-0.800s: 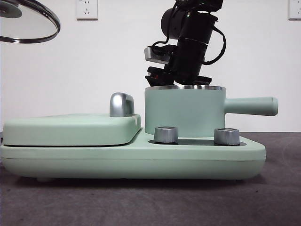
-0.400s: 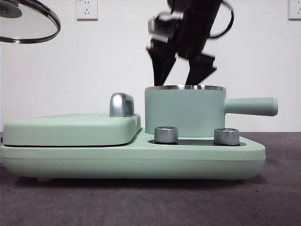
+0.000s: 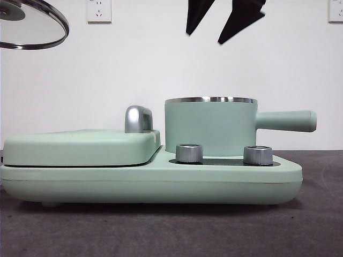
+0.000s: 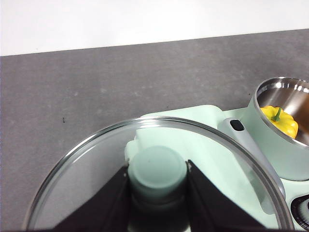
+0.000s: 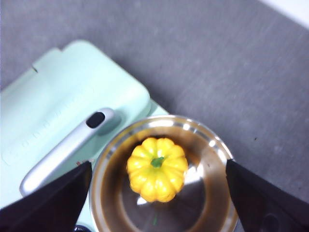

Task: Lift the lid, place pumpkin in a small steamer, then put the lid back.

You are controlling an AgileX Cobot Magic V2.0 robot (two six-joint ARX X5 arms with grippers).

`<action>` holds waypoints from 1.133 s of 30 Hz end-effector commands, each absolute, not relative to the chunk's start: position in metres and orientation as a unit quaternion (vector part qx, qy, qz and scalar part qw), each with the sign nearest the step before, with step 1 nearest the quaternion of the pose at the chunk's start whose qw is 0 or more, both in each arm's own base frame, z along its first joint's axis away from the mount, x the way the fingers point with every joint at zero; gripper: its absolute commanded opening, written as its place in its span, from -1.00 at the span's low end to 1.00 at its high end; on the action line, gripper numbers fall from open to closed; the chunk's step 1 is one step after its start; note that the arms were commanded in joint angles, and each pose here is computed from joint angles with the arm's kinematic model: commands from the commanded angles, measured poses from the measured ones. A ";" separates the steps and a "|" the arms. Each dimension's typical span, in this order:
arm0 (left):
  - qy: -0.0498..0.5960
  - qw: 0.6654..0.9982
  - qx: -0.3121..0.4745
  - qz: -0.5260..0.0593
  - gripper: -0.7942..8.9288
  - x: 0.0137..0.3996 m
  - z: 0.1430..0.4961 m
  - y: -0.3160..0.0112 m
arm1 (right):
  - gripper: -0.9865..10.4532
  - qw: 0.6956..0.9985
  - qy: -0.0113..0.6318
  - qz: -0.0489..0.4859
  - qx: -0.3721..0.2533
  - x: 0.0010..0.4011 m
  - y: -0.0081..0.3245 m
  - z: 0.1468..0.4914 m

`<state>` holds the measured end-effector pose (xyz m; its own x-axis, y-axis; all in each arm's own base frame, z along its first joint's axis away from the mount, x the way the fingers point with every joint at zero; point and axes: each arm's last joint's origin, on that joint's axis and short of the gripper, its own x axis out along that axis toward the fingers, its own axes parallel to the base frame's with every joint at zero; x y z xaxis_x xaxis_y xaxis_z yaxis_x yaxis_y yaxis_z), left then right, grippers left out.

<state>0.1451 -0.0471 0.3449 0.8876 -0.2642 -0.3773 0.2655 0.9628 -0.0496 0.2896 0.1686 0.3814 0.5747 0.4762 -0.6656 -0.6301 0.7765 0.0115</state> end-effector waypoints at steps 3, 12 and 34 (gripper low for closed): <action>0.170 0.976 -0.004 -0.137 -0.81 0.145 0.353 -0.047 | -0.09 0.896 0.296 0.317 -0.098 0.271 0.161 0.368; 0.173 0.968 -0.008 -0.183 -0.81 0.151 0.352 -0.054 | -0.19 0.918 0.245 0.304 -0.072 0.219 0.133 0.323; 0.104 0.941 0.036 -0.321 -0.81 0.219 0.326 -0.146 | -0.22 0.965 0.168 0.181 -0.088 0.124 0.075 0.297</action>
